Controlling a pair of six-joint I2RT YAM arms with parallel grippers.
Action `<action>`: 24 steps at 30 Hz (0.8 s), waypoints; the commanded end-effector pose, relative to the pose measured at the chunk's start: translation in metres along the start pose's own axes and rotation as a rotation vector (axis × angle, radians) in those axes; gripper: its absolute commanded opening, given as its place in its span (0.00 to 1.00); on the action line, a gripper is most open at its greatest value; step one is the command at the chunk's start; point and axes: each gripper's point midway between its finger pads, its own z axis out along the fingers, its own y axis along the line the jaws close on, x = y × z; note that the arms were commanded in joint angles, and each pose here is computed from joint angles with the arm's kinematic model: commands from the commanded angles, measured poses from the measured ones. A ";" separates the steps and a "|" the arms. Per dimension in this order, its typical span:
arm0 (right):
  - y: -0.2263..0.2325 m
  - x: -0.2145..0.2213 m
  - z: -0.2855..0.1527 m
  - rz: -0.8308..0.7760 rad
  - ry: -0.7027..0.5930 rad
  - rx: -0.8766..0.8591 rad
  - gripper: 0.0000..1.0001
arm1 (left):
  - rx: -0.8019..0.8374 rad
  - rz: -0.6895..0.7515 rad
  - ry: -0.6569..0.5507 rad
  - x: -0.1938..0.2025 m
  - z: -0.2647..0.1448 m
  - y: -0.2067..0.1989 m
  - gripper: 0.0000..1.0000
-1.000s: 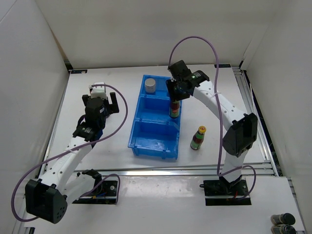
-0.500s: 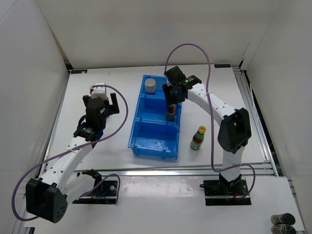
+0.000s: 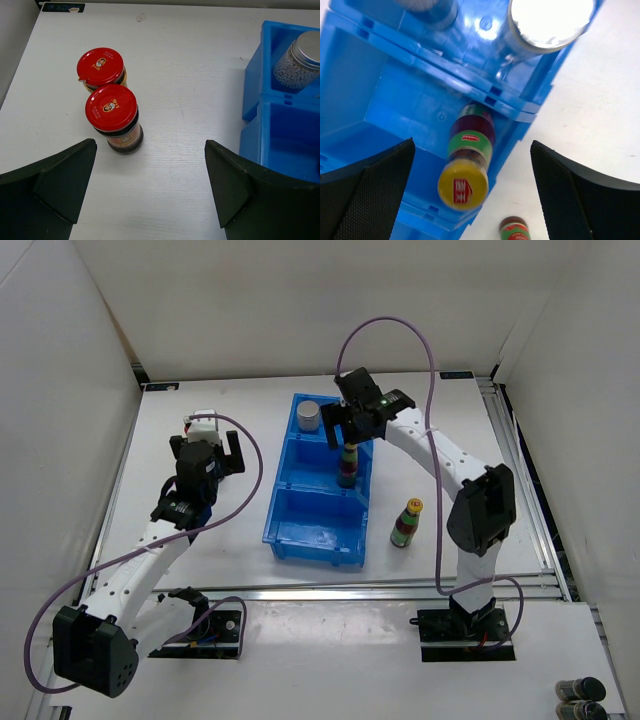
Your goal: Organize the condiment bottles
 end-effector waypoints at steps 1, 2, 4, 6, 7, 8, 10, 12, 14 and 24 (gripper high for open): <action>-0.008 -0.049 -0.068 -0.032 -0.196 0.068 0.99 | 0.011 -0.010 -0.017 -0.003 -0.001 -0.002 1.00; -0.008 -0.056 -0.081 -0.031 -0.235 0.085 0.99 | 0.011 -0.010 -0.017 -0.003 -0.001 -0.002 1.00; -0.020 -0.062 -0.113 -0.030 -0.288 0.123 0.99 | 0.011 -0.010 -0.017 -0.003 -0.001 -0.002 1.00; -0.036 -0.065 -0.143 -0.007 -0.346 0.181 0.99 | 0.011 -0.010 -0.017 -0.003 -0.001 -0.002 1.00; -0.039 -0.059 -0.152 -0.011 -0.332 0.185 0.99 | 0.011 -0.010 -0.017 -0.003 -0.001 -0.002 1.00; -0.047 -0.053 -0.157 0.008 -0.321 0.197 0.99 | 0.011 -0.010 -0.017 -0.003 -0.001 -0.002 1.00; -0.054 -0.029 -0.168 0.018 -0.278 0.204 0.99 | 0.011 -0.010 -0.017 -0.003 -0.001 -0.002 1.00; -0.057 -0.011 -0.183 0.034 -0.270 0.191 0.99 | 0.011 -0.020 -0.017 -0.003 -0.001 -0.003 1.00; -0.060 0.019 -0.174 0.054 -0.213 0.189 0.99 | 0.028 -0.017 -0.016 -0.003 -0.001 -0.008 1.00; -0.058 0.102 -0.170 0.141 -0.071 0.115 0.99 | 0.036 -0.008 0.001 0.003 0.001 -0.012 1.00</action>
